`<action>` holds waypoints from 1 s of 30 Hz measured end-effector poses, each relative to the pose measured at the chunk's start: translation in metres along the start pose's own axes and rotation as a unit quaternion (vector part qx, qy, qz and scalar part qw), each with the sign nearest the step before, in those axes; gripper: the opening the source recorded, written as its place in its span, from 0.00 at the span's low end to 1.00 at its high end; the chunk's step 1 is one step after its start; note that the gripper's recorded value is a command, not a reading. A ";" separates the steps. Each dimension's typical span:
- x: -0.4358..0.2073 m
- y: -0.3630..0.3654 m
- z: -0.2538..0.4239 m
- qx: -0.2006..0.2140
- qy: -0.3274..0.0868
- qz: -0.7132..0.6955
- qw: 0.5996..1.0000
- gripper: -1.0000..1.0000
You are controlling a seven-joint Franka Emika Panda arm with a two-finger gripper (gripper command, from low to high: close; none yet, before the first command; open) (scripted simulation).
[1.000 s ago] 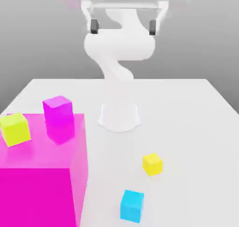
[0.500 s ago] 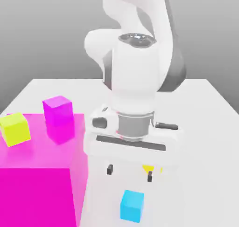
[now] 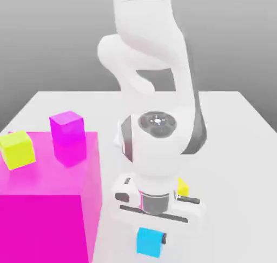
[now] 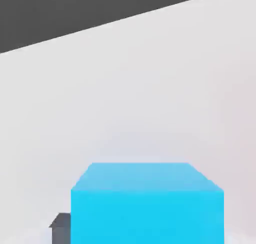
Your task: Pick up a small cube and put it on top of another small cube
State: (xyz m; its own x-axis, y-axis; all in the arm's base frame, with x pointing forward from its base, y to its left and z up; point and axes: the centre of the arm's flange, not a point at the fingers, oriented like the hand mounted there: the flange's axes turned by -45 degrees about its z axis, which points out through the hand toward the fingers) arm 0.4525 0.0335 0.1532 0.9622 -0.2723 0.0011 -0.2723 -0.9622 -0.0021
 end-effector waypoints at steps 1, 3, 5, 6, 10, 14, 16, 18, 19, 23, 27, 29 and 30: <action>0.000 0.000 -0.011 0.000 0.000 0.000 1.000 0.00; -0.001 0.000 -0.034 -0.001 0.000 -0.001 1.000 0.00; -0.017 -0.007 -0.049 -0.001 -0.001 -0.017 1.000 0.00; -0.027 -0.011 -0.055 -0.001 -0.001 -0.028 1.000 0.00; -0.078 -0.032 -0.073 -0.001 -0.003 -0.084 0.996 0.00; -0.122 -0.031 -0.085 -0.002 -0.003 -0.121 0.993 0.00; -0.145 -0.030 -0.089 -0.001 -0.002 -0.142 0.990 0.00; -0.167 -0.027 -0.091 -0.001 -0.001 -0.163 0.987 0.00; -0.172 -0.026 -0.088 -0.001 -0.001 -0.168 0.986 0.00; -0.175 -0.025 -0.064 -0.004 0.001 -0.173 0.985 0.00; -0.177 -0.025 -0.034 -0.003 0.000 -0.173 0.985 0.00; -0.177 -0.024 -0.028 -0.002 0.000 -0.172 0.985 1.00; -0.177 -0.024 -0.028 -0.002 0.000 -0.172 0.985 1.00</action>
